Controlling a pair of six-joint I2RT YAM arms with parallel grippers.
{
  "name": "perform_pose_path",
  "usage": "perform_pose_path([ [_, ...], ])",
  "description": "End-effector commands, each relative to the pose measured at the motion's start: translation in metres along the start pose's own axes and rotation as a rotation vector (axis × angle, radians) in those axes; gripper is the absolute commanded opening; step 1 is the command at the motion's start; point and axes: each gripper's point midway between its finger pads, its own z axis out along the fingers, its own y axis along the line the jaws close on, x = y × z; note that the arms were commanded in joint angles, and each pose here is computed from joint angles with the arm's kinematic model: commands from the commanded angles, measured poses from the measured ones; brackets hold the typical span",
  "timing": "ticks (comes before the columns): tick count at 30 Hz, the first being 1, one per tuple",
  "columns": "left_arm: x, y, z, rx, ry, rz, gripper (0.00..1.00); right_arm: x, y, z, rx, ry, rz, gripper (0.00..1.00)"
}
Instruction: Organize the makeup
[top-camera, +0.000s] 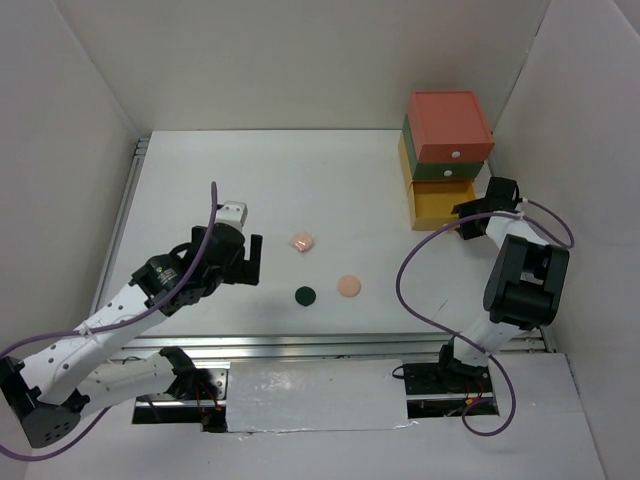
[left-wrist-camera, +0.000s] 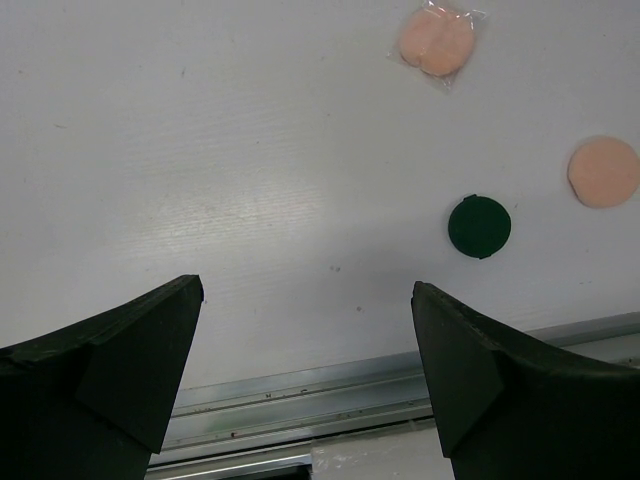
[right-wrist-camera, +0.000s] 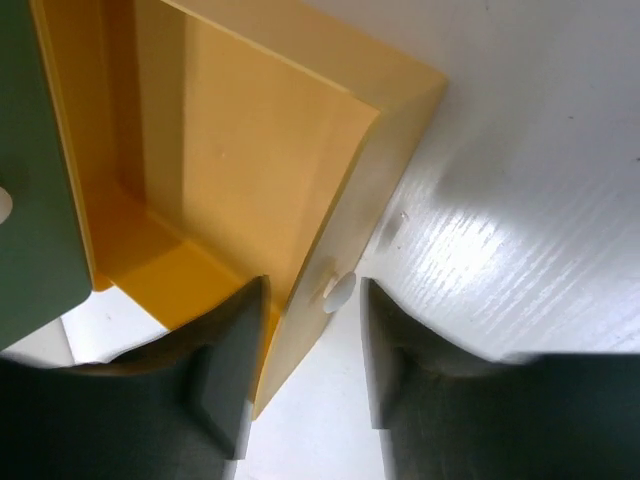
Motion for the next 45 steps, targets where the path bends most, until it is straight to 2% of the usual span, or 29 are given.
perform_pose_path([
  [1,-0.002,-0.004,-0.002,0.021,-0.021,0.003,0.99,-0.014,0.011,-0.019,-0.009,-0.046,-0.026,0.61],
  [3,-0.001,-0.005,-0.002,0.021,-0.021,0.007,0.99,-0.016,0.02,-0.03,-0.049,-0.056,-0.034,0.7],
  [5,-0.001,-0.006,-0.002,0.017,-0.019,0.009,0.99,-0.018,0.034,-0.04,-0.118,-0.069,-0.053,0.73],
  [8,-0.002,-0.004,-0.001,0.001,-0.021,0.006,0.99,-0.016,0.054,-0.063,-0.21,-0.074,-0.104,0.75],
  [11,-0.005,0.004,-0.002,-0.044,-0.035,-0.022,0.99,0.001,0.075,-0.094,-0.291,-0.095,-0.225,0.75],
  [15,-0.008,0.027,0.0,-0.182,-0.049,-0.092,0.99,0.07,0.097,-0.135,-0.384,-0.063,-0.523,0.75],
  [16,-0.005,0.033,0.0,-0.22,-0.028,-0.092,0.99,0.117,0.092,-0.143,-0.386,0.017,-0.643,0.75],
  [17,-0.005,0.039,0.001,-0.25,-0.028,-0.122,0.99,0.138,0.088,-0.145,-0.378,0.049,-0.735,0.75],
  [19,-0.006,0.045,0.002,-0.276,-0.025,-0.142,0.99,0.194,0.067,-0.154,-0.323,0.116,-0.925,0.77],
  [21,-0.006,0.047,0.004,-0.271,-0.017,-0.159,0.99,0.227,0.042,-0.153,-0.225,0.151,-1.077,0.78],
  [23,-0.008,0.05,0.006,-0.275,-0.02,-0.169,0.99,0.258,0.029,-0.165,-0.183,0.095,-1.193,0.78],
  [25,-0.008,0.052,0.006,-0.284,-0.018,-0.161,0.99,0.282,0.006,-0.166,-0.122,0.107,-1.274,0.77],
  [29,-0.006,0.05,0.008,-0.272,-0.005,-0.14,0.99,0.297,-0.016,-0.159,-0.06,0.115,-1.338,0.74],
  [34,-0.003,0.044,0.011,-0.237,0.01,-0.121,0.99,0.305,-0.031,-0.152,-0.076,0.154,-1.336,0.68],
  [42,-0.001,0.038,0.016,-0.213,0.03,-0.101,0.99,0.328,-0.035,-0.127,-0.074,0.211,-1.385,0.68],
  [45,-0.001,0.037,0.015,-0.205,0.026,-0.1,1.0,0.332,-0.039,-0.11,-0.054,0.235,-1.375,0.63],
])
